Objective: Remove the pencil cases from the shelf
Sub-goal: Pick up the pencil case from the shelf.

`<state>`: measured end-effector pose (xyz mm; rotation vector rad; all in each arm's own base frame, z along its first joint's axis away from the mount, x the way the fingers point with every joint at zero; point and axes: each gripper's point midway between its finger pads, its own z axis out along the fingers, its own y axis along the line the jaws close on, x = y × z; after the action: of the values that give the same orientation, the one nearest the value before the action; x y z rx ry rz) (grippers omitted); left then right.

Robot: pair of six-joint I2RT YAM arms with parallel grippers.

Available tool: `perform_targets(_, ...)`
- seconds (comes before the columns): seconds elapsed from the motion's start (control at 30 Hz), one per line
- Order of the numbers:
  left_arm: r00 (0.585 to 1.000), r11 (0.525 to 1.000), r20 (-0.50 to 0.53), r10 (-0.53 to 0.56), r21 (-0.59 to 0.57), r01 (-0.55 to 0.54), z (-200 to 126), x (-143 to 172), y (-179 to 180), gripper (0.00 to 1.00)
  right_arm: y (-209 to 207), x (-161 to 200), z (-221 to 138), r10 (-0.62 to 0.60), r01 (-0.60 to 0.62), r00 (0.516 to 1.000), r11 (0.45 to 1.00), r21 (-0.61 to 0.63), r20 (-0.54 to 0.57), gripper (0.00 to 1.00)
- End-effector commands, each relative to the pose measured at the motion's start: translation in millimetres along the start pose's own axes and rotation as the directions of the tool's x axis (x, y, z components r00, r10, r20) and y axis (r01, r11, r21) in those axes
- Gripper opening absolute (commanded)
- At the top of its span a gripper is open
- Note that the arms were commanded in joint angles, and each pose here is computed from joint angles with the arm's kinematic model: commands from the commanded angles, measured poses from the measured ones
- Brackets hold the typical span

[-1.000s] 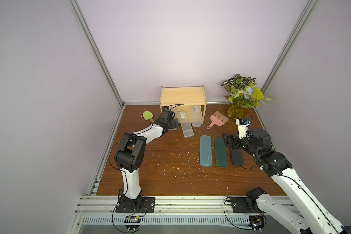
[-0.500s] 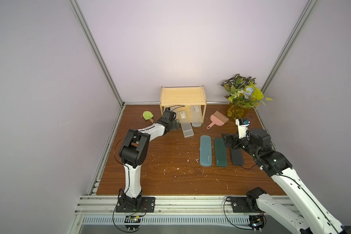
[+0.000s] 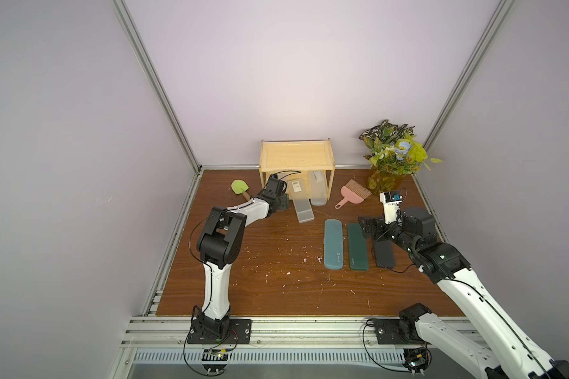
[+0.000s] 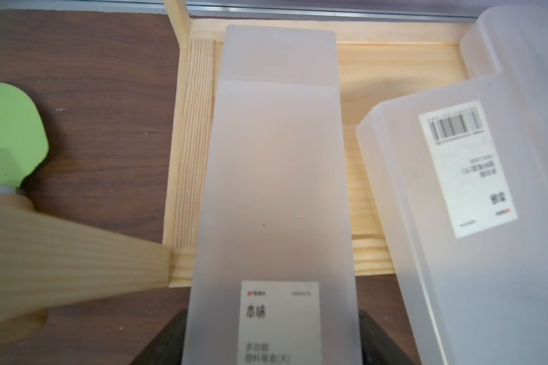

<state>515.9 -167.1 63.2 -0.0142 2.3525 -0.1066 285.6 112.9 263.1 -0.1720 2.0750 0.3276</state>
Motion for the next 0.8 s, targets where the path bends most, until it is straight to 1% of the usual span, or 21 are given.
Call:
perform_targets(0.0, 1.0, 1.0, -0.019, 0.012, 0.003, -0.012, -0.5, 5.2, -3.5, 0.7, 1.9, -10.5, -1.1, -0.002, 0.003, 0.999, 1.0, -0.009, 0.037, 0.99)
perform_targets(0.03, 1.0, 1.0, -0.022, 0.014, 0.002, -0.014, -0.7, 5.8, -3.2, 0.66, 1.9, -9.5, -0.2, -0.003, 0.003, 0.999, 1.0, -0.01, 0.033, 0.99)
perform_targets(0.07, 1.0, 1.0, -0.02, 0.016, 0.001, -0.016, -1.5, 5.0, -3.0, 0.59, 1.9, -9.2, 0.1, -0.002, 0.002, 0.999, 1.0, -0.01, 0.033, 0.99)
perform_targets(0.1, 1.0, 1.0, -0.021, 0.016, 0.001, -0.016, -2.0, 5.4, -2.9, 0.55, 1.9, -9.5, -0.2, -0.001, 0.001, 0.999, 1.0, -0.01, 0.035, 0.99)
perform_targets(0.13, 1.0, 1.0, -0.021, 0.017, -0.001, -0.017, -2.6, 6.0, -2.6, 0.53, 2.1, -8.5, 0.3, -0.001, 0.001, 0.999, 1.0, -0.012, 0.032, 0.99)
perform_targets(0.37, 1.0, 1.0, -0.003, 0.015, -0.005, -0.015, -19.9, 4.2, 0.7, 0.53, 2.7, -10.4, -2.7, 0.0, 0.001, 0.999, 1.0, -0.015, 0.042, 0.99)
perform_targets(0.5, 1.0, 1.0, 0.017, 0.01, 0.004, -0.01, -40.7, 2.9, 0.8, 0.53, 3.8, -10.9, -4.0, 0.002, -0.001, 0.999, 1.0, -0.023, 0.047, 0.99)
perform_targets(0.63, 0.999, 0.999, 0.039, 0.011, 0.034, -0.013, -66.8, 5.4, -6.4, 0.54, 5.7, -10.8, -5.7, 0.006, -0.004, 0.999, 0.999, -0.036, 0.054, 0.99)
perform_targets(0.77, 1.0, 0.998, 0.027, 0.013, 0.066, -0.014, -90.2, 20.8, -15.0, 0.55, 7.9, -11.0, -8.5, 0.016, -0.013, 0.998, 0.999, -0.052, 0.064, 0.99)
